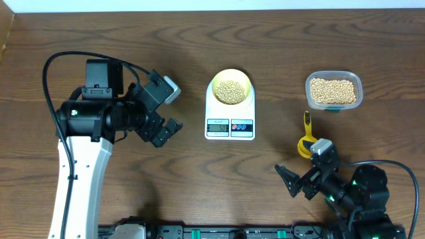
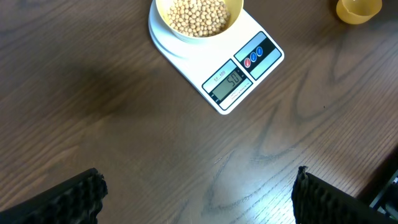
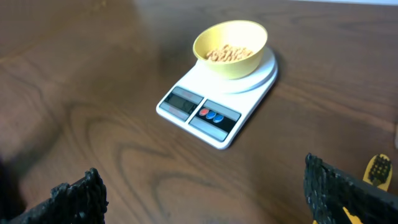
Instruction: Scoop item into bowl and weigh 50g on scale
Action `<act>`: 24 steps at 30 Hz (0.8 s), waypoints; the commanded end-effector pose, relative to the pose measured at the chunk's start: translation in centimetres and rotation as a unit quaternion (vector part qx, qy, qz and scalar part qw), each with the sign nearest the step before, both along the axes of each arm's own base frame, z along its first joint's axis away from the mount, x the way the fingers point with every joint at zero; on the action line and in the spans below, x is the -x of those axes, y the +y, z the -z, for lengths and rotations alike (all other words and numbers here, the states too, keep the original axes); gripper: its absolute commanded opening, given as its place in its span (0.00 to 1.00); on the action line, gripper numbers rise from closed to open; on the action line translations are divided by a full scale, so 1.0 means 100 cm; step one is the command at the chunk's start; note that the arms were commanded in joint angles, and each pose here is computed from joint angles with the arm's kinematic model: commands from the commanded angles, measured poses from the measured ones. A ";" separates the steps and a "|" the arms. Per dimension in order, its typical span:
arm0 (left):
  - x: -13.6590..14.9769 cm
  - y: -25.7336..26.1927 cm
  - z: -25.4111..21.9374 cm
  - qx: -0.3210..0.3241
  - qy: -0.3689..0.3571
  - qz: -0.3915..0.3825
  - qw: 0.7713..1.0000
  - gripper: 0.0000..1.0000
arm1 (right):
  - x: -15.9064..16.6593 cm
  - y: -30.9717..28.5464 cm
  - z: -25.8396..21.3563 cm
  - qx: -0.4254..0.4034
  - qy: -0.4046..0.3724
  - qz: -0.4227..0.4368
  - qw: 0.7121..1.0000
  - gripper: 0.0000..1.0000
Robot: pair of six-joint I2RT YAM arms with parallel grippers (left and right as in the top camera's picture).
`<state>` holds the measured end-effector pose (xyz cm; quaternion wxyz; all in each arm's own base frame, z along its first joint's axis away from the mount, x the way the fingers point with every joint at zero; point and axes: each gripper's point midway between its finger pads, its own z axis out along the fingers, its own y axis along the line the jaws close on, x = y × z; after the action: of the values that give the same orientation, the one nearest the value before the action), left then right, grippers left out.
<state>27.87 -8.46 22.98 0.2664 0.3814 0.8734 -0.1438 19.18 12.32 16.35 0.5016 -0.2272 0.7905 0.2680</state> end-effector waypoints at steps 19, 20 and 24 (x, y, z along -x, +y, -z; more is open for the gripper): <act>0.001 0.000 0.000 0.003 0.002 0.002 1.000 0.98 | -0.002 -0.012 -0.003 -0.015 -0.080 0.049 0.995 0.99; 0.001 0.000 0.000 0.003 0.002 0.002 1.000 0.98 | -0.002 -0.012 -0.005 -0.016 -0.085 0.049 0.995 0.99; 0.001 0.000 0.000 0.003 0.002 0.002 1.000 0.98 | 0.000 -0.013 -0.011 -0.019 -0.101 0.051 0.993 0.99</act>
<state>27.87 -8.46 22.98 0.2664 0.3812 0.8735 -0.1439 19.20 11.16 17.35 0.5890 -0.2104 0.7441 0.2348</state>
